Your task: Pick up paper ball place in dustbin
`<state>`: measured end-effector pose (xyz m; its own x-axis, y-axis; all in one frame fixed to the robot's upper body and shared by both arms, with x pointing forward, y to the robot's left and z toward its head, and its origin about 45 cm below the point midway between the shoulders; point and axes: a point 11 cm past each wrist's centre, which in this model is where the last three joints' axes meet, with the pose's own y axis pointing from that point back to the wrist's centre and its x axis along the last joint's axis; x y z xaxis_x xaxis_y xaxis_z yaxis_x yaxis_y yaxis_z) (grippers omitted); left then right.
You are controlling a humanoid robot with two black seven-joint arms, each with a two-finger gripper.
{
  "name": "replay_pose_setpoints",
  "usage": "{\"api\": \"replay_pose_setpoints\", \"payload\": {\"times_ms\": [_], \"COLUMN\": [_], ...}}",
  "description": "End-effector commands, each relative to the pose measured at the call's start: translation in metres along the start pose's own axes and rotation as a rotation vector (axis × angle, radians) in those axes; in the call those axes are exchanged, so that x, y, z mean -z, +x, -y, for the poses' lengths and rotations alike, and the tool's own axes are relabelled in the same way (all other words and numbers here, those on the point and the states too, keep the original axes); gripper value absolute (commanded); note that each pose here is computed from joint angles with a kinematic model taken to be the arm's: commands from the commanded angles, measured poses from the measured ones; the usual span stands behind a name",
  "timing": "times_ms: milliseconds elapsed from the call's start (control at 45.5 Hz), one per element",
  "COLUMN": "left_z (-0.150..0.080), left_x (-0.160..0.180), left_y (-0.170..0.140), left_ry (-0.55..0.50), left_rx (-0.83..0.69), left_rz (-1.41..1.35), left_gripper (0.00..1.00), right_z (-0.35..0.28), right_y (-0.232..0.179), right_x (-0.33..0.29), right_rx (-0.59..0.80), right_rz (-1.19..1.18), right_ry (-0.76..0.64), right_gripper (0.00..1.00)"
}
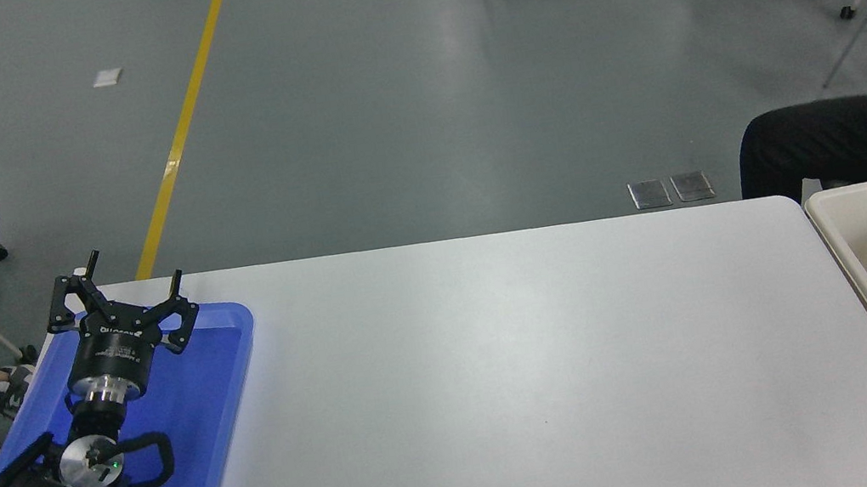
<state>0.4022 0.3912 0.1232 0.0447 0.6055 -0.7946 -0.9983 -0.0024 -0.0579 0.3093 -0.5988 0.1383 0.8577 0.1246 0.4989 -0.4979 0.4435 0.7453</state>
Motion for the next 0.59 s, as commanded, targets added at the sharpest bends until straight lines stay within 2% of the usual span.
{"api": "replay_pose_setpoints", "payload": {"times_ms": [0, 242, 264, 308, 330, 352, 571], "left_z": [-0.0001, -0.0002, -0.0002, -0.0002, -0.0002, -0.0002, -0.0002], "left_x": [-0.0004, -0.0012, -0.0012, -0.0012, -0.0012, -0.0012, -0.0012], "left_y": [0.0002, 0.0005, 0.0005, 0.0005, 0.0005, 0.0005, 0.0005], "left_ry": [0.0, -0.001, -0.001, -0.001, -0.001, -0.001, -0.001], "left_rx": [0.0, -0.001, -0.001, -0.001, -0.001, -0.001, -0.001], "left_rz": [0.001, 0.002, 0.002, 0.002, 0.002, 0.002, 0.002], "left_gripper": [1.0, 1.0, 1.0, 1.0, 1.0, 1.0, 1.0], "right_z": [0.0189, 0.0207, 0.0205, 0.0205, 0.0204, 0.0204, 0.0197], "right_y": [-0.0341, -0.0336, -0.0338, -0.0331, -0.0327, -0.0328, -0.0313], "right_x": [0.038, 0.047, 0.0461, 0.0457, 0.0451, 0.0458, 0.0424], "right_rx": [-0.006, -0.016, -0.014, -0.017, -0.019, -0.018, -0.023], "right_rz": [0.05, 0.05, 0.05, 0.053, 0.057, 0.062, 0.078], "right_ry": [0.031, 0.044, 0.043, 0.04, 0.04, 0.042, 0.037], "right_gripper": [0.0, 0.0, 0.14, 0.68, 0.87, 1.0, 1.0]}}
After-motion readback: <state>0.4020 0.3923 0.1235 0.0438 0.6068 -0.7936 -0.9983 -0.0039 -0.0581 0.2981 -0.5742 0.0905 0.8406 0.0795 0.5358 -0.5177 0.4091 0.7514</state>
